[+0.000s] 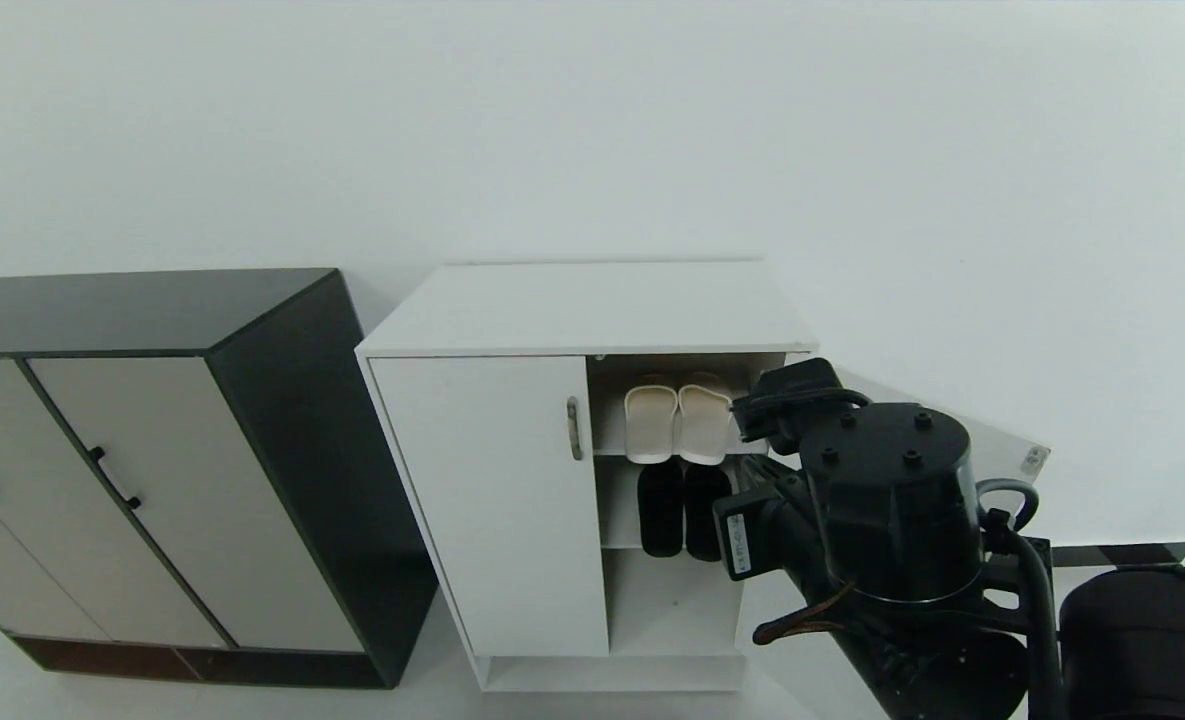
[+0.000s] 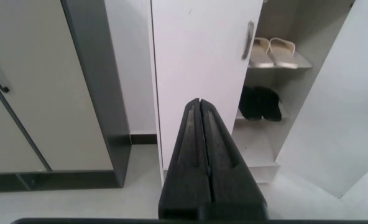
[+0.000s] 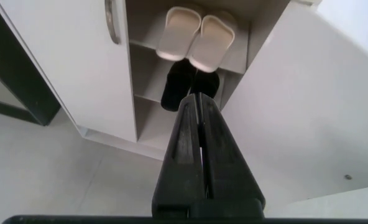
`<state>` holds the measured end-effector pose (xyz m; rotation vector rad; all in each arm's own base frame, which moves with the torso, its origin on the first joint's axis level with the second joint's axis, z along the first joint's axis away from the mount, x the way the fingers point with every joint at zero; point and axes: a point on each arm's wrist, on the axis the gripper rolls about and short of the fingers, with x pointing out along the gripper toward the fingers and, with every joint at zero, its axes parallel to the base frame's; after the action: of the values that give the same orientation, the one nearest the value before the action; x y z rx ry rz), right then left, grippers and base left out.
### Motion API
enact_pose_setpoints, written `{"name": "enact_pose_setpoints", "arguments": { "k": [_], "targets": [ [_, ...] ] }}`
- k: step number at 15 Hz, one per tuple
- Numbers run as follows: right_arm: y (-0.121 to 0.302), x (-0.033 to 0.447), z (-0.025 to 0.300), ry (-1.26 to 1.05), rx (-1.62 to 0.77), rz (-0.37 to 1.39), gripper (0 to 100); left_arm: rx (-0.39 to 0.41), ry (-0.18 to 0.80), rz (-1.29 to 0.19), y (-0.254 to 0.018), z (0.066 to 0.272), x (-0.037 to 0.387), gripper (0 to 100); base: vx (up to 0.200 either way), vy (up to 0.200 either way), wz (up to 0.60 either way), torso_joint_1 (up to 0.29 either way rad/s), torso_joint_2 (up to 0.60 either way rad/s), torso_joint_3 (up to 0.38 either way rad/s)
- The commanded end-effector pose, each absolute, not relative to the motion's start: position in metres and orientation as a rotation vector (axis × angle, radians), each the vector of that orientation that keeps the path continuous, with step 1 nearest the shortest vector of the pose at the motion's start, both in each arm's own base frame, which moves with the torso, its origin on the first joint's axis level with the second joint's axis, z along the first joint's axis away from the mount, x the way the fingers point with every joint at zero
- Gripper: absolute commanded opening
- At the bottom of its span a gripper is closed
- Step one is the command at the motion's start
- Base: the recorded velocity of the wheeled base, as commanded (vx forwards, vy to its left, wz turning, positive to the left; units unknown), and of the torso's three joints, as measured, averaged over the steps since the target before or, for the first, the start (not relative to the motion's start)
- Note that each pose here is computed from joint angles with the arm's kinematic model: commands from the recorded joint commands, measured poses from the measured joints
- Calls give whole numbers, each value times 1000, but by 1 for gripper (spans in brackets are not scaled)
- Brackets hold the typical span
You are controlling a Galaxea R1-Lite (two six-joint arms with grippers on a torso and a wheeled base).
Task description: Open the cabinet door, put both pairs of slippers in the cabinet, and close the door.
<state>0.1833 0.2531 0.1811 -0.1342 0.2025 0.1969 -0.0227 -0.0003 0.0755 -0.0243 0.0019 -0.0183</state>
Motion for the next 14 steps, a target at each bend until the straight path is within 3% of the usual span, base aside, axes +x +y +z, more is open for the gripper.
{"name": "enact_pose_setpoints", "arguments": {
  "k": [1,6,13,14],
  "targets": [
    [254,184,179,206,-140,196,0,-25,2,-18,0,76,-23,0,0,0,0,232,-544,-320],
    [255,185,177,209,-144,196,0,-23,2,-20,0,76,-23,0,0,0,0,206,-486,-275],
    [254,185,177,212,-146,196,0,-23,2,-20,0,76,-23,0,0,0,0,15,-35,-21],
    [254,185,177,212,-146,194,0,-23,2,-21,0,76,-23,0,0,0,-600,-2,-2,-2]
  ]
}}
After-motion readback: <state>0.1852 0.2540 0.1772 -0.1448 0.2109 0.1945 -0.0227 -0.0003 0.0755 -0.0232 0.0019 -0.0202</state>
